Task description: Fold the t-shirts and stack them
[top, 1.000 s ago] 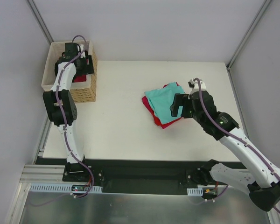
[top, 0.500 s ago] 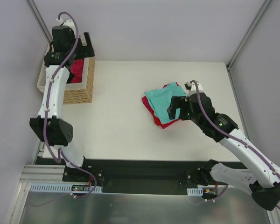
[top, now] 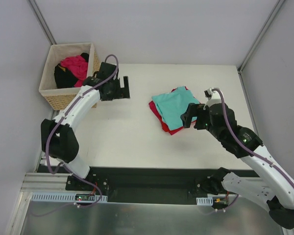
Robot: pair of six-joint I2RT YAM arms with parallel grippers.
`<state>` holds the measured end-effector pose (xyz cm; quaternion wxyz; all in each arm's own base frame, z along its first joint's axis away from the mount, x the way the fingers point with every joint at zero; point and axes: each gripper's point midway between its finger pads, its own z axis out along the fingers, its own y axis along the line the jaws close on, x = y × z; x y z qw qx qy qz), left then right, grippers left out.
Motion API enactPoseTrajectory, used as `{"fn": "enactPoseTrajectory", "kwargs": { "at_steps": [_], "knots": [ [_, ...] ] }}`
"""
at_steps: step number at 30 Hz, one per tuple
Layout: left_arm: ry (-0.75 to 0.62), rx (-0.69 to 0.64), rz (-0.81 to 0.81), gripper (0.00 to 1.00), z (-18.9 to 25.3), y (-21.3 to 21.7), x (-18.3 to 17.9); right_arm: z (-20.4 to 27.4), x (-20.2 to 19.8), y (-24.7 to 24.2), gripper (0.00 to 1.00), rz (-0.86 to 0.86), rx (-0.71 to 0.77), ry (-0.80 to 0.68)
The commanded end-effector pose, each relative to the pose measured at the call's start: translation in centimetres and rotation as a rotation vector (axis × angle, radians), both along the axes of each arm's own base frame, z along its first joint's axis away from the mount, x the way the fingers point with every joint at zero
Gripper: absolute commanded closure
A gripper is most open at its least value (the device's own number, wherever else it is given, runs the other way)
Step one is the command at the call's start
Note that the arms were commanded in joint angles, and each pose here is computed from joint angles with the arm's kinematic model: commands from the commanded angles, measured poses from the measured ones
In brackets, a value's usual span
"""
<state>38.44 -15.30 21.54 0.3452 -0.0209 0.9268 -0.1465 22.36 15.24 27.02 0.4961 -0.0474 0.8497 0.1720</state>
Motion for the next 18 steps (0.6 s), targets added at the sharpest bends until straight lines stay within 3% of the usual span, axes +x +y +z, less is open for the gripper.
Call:
{"fn": "enactPoseTrajectory", "kwargs": {
  "at_steps": [1,7,18],
  "knots": [
    [0.119,0.030,0.061,0.01,-4.2,0.6,-0.5,0.6,-0.1,-0.3,0.04,-0.023,0.018,-0.009],
    [0.183,0.096,0.160,0.01,-7.7,2.3,0.0,0.1,0.1,-0.4,0.04,-0.029,-0.005,-0.008],
    [0.254,0.102,0.428,0.01,-10.3,7.9,0.7,-1.0,0.5,-0.3,0.04,-0.029,-0.034,0.003]
  ]
}}
